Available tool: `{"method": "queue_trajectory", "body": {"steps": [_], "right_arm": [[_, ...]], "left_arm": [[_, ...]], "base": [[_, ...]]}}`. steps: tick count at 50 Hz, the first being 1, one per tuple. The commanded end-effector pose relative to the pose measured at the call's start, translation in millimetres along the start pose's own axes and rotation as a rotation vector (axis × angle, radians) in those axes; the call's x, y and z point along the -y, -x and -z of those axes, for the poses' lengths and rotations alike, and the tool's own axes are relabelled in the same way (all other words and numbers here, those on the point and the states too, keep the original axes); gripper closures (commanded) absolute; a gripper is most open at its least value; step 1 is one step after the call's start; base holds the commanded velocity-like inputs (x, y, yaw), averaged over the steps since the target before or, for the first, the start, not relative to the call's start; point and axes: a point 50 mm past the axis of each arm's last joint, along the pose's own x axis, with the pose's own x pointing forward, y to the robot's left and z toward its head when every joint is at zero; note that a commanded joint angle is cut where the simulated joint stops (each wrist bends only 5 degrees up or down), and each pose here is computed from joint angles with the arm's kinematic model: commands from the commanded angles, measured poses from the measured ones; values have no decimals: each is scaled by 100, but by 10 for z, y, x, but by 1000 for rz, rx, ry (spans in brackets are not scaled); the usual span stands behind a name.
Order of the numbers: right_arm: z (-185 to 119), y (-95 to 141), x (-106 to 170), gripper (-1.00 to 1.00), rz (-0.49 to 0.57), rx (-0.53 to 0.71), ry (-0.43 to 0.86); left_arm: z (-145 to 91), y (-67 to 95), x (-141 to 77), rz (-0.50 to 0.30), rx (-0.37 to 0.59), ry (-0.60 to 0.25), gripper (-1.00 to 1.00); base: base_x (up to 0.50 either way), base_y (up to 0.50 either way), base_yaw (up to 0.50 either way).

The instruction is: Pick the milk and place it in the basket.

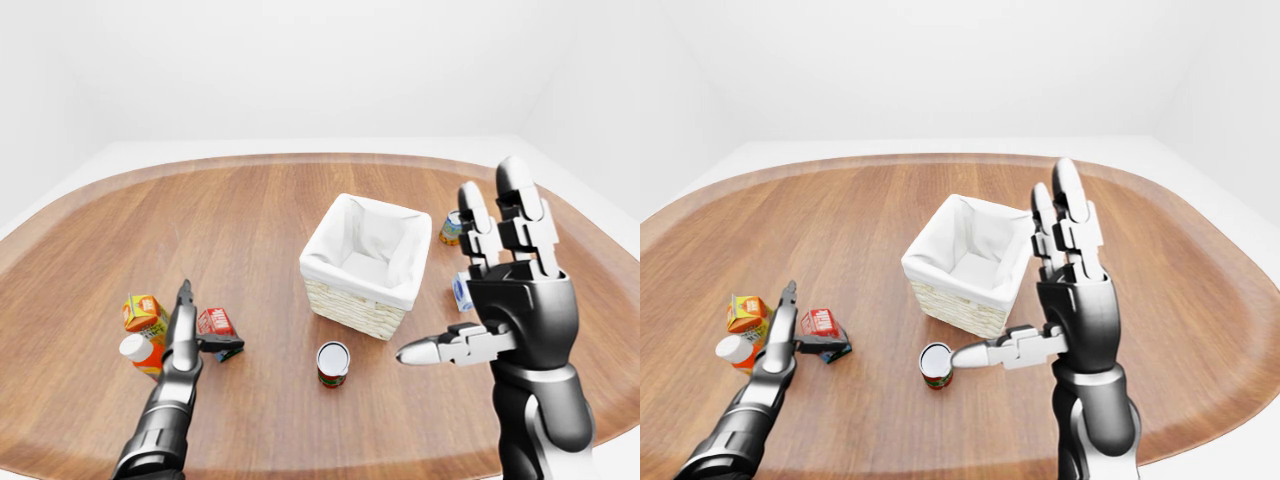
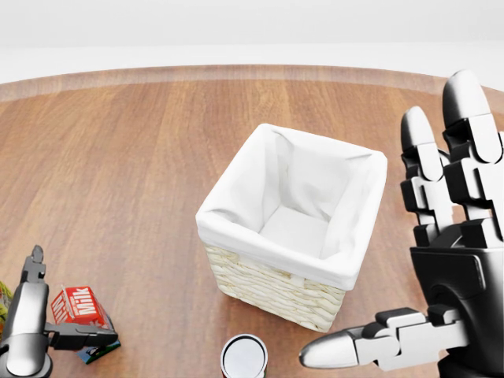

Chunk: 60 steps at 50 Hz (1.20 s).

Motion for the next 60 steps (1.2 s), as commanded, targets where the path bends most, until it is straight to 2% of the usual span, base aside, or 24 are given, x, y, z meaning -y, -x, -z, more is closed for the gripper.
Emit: {"method": "queue_trajectory", "body": {"steps": [1,8,10,12,14,16,22,26,30,38,39,43,50,60], "right_arm": [[0,-3,14,-100,8,1,0],[-15,-5,24,-100,14,9,2],[-12,-6,25,-100,15,8,1],[-9,-5,26,-100,16,7,1],[-18,-6,27,-100,16,11,2],[-17,-6,29,-100,17,10,1],[-16,-5,28,-100,16,10,1],[-11,-4,27,-100,16,7,1],[-1,-4,29,-100,17,3,0],[11,0,19,-100,13,-3,-2],[7,0,19,-100,14,-2,-1],[12,3,16,-100,12,-5,-2],[28,2,-4,-100,5,-13,-2],[30,0,-4,-100,5,-13,-1]], "left_arm": [[136,39,110,64,-47,-72,-100],[197,51,144,78,-74,-95,-100],[237,76,180,119,-85,-102,-100],[222,74,174,106,-80,-88,-100],[203,79,176,119,-70,-70,-51],[180,70,161,128,-65,-39,100],[228,102,199,157,-77,-45,100],[227,91,201,141,-79,-71,100],[177,59,156,132,-72,-17,100],[127,74,153,152,-41,13,100],[85,89,165,178,-21,58,100],[-35,97,73,122,49,53,100],[-231,97,-48,107,140,104,100],[-396,45,-203,76,201,110,100]], "base": [[0,0,0],[0,0,0],[0,0,0],[0,0,0],[0,0,0],[0,0,0],[0,0,0],[0,0,0],[0,0,0],[0,0,0],[0,0,0],[0,0,0],[0,0,0],[0,0,0]]}}
